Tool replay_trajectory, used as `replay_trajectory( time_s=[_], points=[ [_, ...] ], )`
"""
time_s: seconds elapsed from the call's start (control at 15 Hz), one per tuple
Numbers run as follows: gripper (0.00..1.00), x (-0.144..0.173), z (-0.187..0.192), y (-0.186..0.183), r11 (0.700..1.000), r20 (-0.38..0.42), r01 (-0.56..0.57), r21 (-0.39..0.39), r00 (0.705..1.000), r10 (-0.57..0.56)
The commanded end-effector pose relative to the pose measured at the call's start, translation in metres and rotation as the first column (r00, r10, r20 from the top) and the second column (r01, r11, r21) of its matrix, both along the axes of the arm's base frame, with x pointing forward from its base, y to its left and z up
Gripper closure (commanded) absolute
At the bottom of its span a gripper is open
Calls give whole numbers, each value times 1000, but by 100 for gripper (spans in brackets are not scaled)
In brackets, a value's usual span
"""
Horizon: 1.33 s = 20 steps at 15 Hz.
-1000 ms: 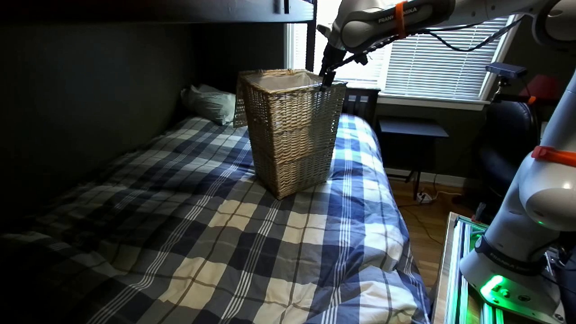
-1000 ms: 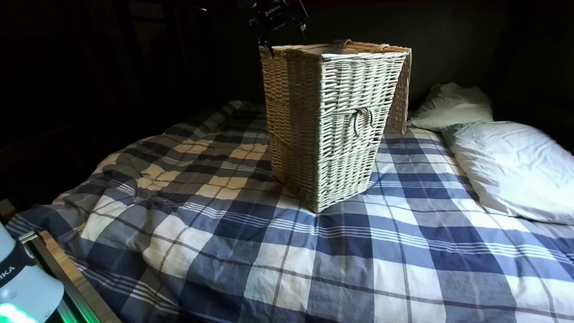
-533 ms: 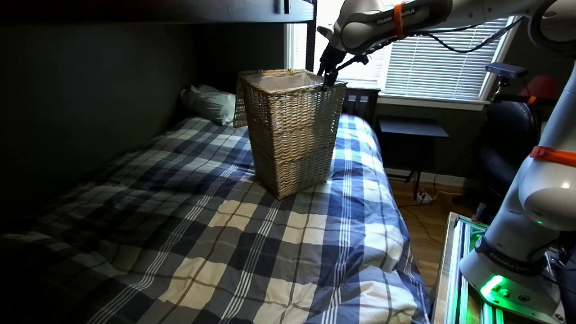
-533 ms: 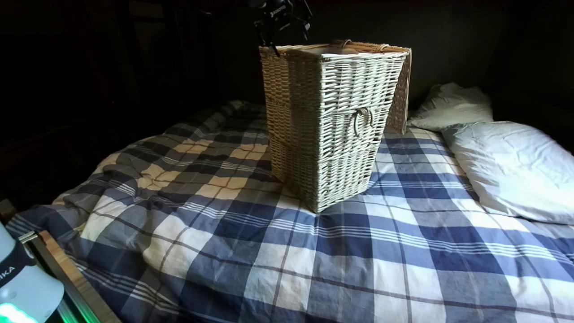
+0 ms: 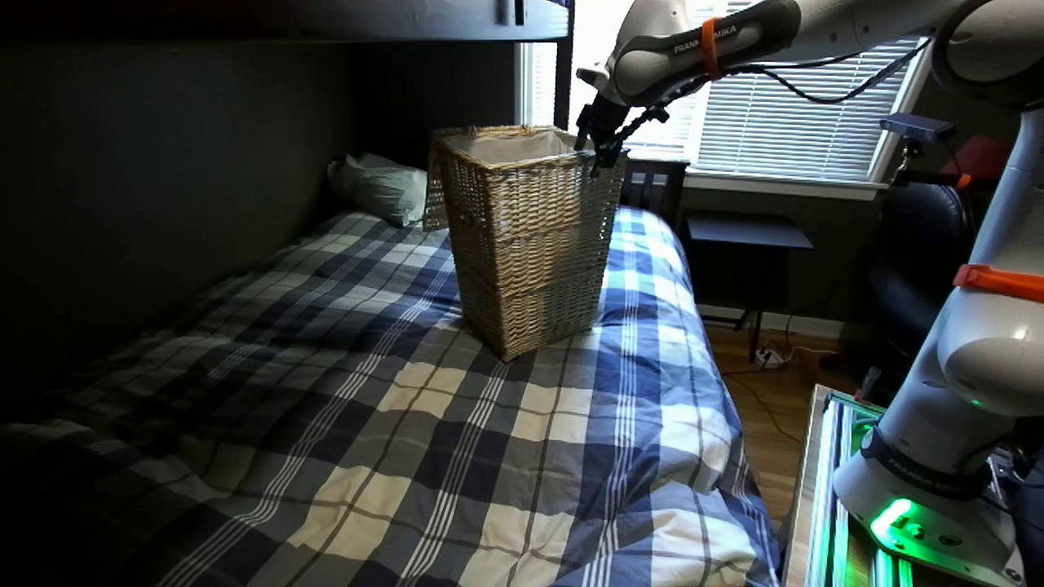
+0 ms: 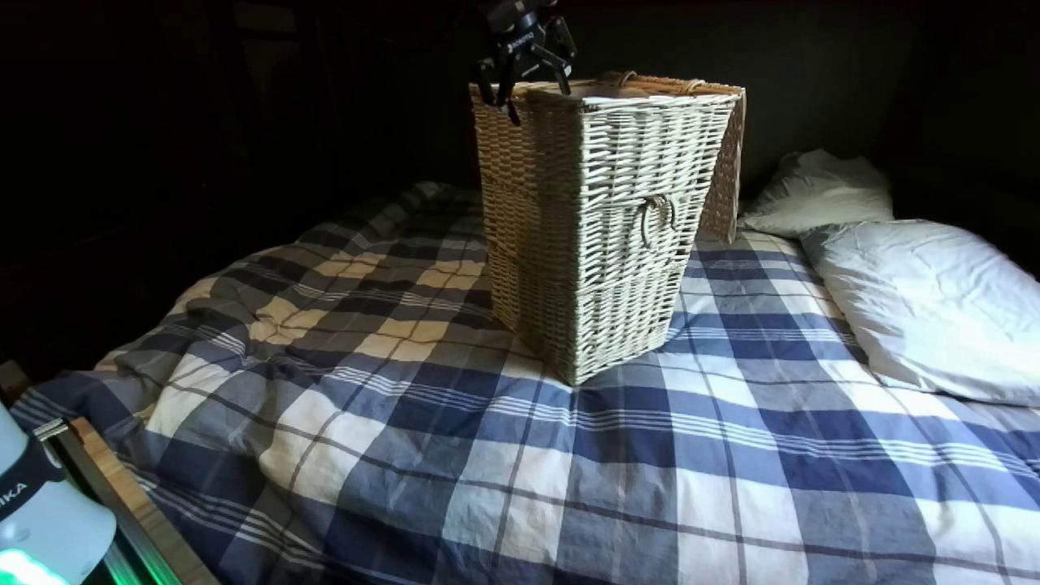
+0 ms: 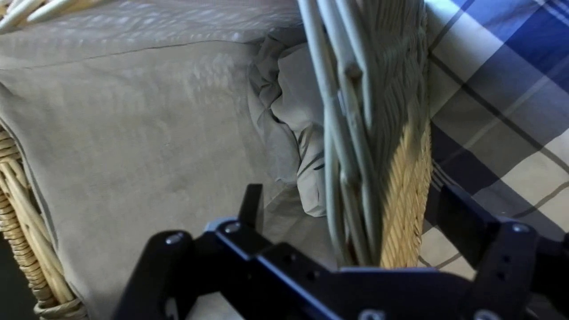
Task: Move the basket forward
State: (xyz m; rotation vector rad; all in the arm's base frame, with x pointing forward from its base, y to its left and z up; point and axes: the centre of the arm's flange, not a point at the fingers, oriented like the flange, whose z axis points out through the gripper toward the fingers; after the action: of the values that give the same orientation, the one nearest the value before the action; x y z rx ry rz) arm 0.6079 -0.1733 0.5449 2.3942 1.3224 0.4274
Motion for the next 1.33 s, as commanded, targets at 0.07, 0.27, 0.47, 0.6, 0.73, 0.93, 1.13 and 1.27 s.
replay_trajectory(
  time_s=[0.07,0.27,0.47,0.6,0.73,0.93,1.13,1.27],
  points=[
    [29,10,-5,-14,999,-67,-41,-7,997,40],
    [47,11,-4,-18,1000,-103,-18,-3,995,18],
    [69,7,1,-17,1000,-145,12,-5,989,-12],
    [85,1,9,-16,1000,-183,29,-3,983,-29],
    [97,-6,13,-12,997,-217,75,-15,973,-77],
    [95,-17,18,-6,993,-291,112,26,951,-100],
    [96,-29,28,1,991,-289,106,82,954,-79],
    [95,-36,38,9,988,-268,92,123,962,-56]
  ],
)
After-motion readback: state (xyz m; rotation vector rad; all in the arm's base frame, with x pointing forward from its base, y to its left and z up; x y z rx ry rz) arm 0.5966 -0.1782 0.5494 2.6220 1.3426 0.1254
